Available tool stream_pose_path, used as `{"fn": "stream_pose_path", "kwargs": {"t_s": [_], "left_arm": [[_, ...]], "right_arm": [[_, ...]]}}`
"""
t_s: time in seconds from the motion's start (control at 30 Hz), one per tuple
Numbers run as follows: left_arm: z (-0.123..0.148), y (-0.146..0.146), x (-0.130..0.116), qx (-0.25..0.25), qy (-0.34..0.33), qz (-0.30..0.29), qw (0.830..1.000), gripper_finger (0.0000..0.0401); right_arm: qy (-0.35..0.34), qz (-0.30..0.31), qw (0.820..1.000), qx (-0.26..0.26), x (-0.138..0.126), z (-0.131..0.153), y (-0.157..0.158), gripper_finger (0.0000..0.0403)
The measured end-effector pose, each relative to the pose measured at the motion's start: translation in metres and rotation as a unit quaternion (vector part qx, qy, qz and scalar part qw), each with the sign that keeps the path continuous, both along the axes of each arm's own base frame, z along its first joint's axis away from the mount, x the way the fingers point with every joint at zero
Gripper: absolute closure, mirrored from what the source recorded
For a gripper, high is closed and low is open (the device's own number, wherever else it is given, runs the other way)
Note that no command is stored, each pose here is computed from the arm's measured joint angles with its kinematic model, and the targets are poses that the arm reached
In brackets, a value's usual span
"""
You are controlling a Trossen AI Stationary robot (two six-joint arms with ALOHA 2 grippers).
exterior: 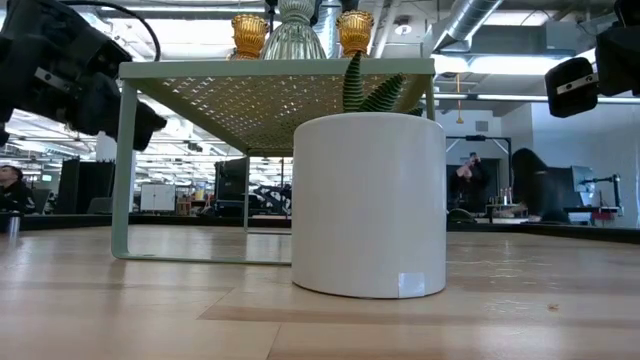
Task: Pick & Place candle stick holders
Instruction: Return to Home Position
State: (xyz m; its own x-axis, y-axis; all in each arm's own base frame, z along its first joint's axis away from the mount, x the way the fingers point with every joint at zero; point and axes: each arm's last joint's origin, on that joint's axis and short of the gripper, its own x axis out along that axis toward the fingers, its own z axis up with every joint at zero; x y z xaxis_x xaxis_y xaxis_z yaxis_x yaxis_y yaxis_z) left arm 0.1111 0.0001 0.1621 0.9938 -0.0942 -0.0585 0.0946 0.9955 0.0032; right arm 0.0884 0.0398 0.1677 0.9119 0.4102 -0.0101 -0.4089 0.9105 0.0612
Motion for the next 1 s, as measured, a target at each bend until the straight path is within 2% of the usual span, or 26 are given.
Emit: {"fn": "stream_pose_path", "kwargs": {"t_s": [0.53, 1.0], "left_arm": [[0.022, -0.001, -0.016, 0.004, -0.130, 0.000, 0.992, 0.0393], [0.022, 0.000, -0.016, 0.004, -0.130, 0.000, 0.991, 0.0393]], "right_arm": [[0.000, 0.000, 1.000, 0.000, 0.000, 0.000, 0.000, 0.0403], [0.000, 0.000, 1.000, 0.000, 0.000, 0.000, 0.000, 0.0403]]}}
